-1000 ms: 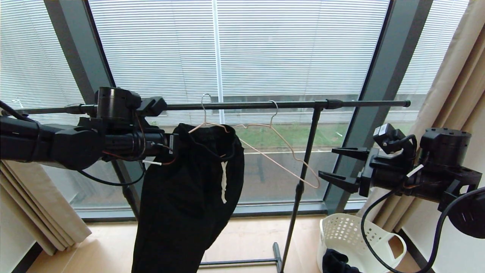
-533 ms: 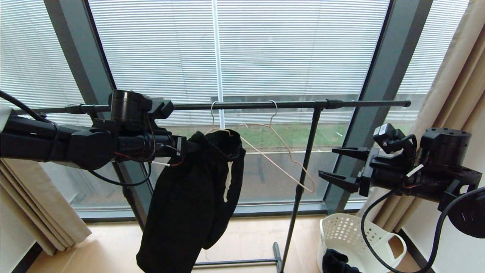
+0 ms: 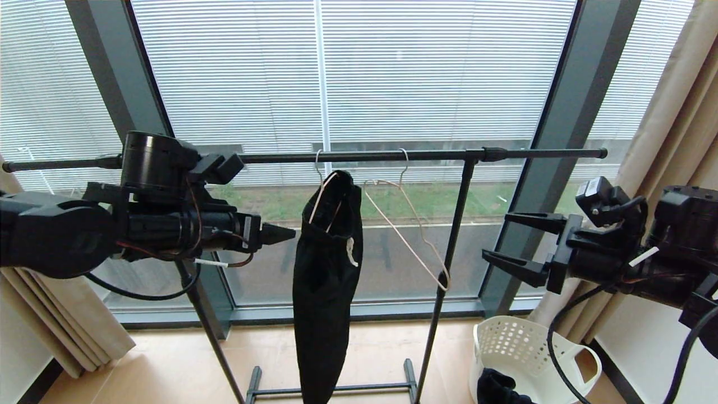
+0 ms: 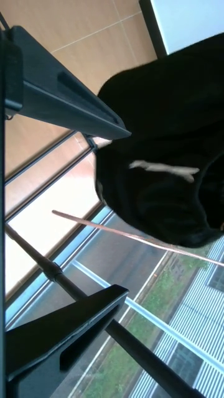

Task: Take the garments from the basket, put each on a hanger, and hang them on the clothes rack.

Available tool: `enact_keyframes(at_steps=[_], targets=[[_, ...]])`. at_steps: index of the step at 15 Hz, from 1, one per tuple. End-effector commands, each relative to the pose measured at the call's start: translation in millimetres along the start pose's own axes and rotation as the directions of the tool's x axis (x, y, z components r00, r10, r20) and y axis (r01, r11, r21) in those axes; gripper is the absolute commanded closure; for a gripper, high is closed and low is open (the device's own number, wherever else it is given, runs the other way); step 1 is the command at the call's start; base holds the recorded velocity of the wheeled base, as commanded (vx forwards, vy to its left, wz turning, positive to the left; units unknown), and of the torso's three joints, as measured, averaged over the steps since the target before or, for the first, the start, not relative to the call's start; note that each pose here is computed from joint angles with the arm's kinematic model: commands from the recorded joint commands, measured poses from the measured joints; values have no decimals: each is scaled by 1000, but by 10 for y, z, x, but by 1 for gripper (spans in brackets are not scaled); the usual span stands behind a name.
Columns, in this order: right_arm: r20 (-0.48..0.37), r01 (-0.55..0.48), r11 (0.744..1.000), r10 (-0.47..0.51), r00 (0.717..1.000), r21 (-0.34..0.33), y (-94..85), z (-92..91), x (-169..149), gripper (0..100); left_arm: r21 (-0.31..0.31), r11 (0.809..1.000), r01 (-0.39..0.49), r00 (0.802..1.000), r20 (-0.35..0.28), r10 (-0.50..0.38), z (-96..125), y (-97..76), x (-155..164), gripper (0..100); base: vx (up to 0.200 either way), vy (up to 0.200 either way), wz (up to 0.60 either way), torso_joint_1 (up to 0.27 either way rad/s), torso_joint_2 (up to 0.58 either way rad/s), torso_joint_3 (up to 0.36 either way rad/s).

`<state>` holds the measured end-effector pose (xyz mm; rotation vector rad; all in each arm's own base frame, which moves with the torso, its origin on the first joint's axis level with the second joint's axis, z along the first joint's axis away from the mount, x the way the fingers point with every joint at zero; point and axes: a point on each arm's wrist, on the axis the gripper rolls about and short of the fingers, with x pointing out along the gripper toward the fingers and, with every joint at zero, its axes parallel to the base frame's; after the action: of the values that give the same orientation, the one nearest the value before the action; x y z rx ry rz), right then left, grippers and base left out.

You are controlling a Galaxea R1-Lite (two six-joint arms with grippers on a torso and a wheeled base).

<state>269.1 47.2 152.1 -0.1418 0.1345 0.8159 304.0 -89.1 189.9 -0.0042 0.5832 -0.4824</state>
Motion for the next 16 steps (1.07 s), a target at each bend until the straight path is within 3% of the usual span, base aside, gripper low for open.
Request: enact_keyframes(at_steps=[1,3,4,6,8,12,14,16], targets=[[40,55,997,-53,998,-47,355,151,-324,0,17,1000,13,999,35,-13,-107,-158,-501,0,0,0,0,0,0,0],[45,112,992,-109,993,-57,577,138,-553,0,31,999,25,998,54,-27,-250,-260,-795,0,0,0,0,0,0,0],[50,184,981,-181,982,-62,709,145,-768,0,39,999,33,997,64,-35,-415,-334,-1072,0,0,0,0,0,0,0],[37,237,970,-235,971,-58,897,175,-1065,0,40,999,14,997,69,-17,-657,-377,-1331,0,0,0,0,0,0,0],[-28,312,949,-313,949,-39,1224,144,-1557,0,32,997,-71,994,80,69,-1114,-392,-1602,0,0,0,0,0,0,0],[-118,404,914,-404,907,-18,1688,-258,-2140,0,28,991,-133,979,162,127,-1853,-414,-1952,0,0,0,0,0,0,0],[-125,473,880,-466,876,32,1782,-565,-2172,0,23,990,-143,975,174,136,-2085,-408,-1979,0,0,0,0,0,0,0],[-80,532,846,-528,846,43,1828,-754,-2163,0,1,984,-180,964,201,176,-2225,-397,-2005,0,0,0,0,0,0,0]])
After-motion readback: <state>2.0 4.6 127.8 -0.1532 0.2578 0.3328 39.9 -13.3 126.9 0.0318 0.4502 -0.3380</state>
